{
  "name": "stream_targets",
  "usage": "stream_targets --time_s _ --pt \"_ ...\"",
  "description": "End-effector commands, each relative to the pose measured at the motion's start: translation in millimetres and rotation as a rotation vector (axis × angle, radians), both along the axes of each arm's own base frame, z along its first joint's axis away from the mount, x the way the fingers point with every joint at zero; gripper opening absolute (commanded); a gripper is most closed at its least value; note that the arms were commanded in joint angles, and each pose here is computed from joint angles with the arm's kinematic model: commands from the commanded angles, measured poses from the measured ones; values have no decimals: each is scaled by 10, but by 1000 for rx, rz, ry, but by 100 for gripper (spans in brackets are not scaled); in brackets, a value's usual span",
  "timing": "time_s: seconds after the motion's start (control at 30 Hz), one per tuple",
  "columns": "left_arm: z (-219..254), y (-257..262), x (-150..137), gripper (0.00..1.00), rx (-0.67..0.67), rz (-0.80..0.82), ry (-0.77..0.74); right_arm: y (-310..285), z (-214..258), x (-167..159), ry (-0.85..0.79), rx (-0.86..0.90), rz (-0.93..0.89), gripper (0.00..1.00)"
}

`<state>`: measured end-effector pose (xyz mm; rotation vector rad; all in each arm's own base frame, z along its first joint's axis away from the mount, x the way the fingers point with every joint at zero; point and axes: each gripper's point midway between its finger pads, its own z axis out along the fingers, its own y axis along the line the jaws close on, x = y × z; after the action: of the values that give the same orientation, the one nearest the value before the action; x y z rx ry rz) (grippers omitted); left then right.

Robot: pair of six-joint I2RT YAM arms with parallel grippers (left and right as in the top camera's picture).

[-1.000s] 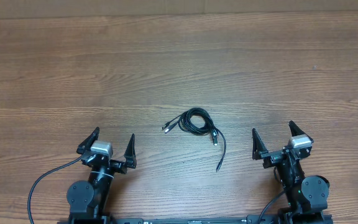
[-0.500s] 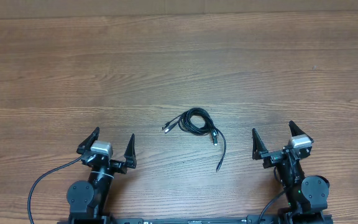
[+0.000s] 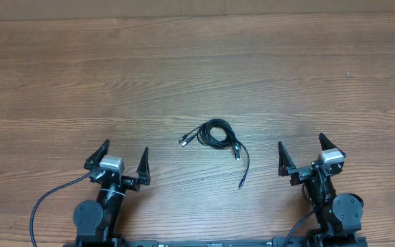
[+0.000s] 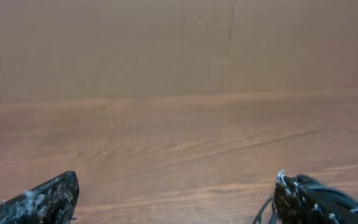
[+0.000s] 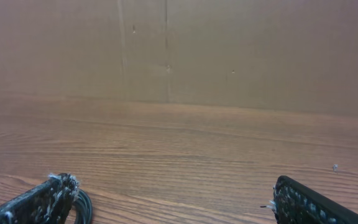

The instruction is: Untangle cables

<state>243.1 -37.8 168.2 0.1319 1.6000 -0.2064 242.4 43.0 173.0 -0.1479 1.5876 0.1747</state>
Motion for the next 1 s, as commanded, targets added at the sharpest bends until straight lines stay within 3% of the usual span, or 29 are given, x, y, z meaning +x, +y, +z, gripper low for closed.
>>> stream_targets --time_s 0.0,0.33,0.57,0.97 --pt "60 -77 -22 99 10 -50 -31 -7 -20 3 -4 -4 -6 100" --pt "173 -3 -112 100 -37 -3 64 -7 -20 3 -4 -4 -6 100" --pt "368 34 -158 100 -36 18 53 -7 -20 3 -4 -4 -6 100" --pt "438 29 68 99 -33 19 205 -7 -20 3 -4 -4 -6 100"
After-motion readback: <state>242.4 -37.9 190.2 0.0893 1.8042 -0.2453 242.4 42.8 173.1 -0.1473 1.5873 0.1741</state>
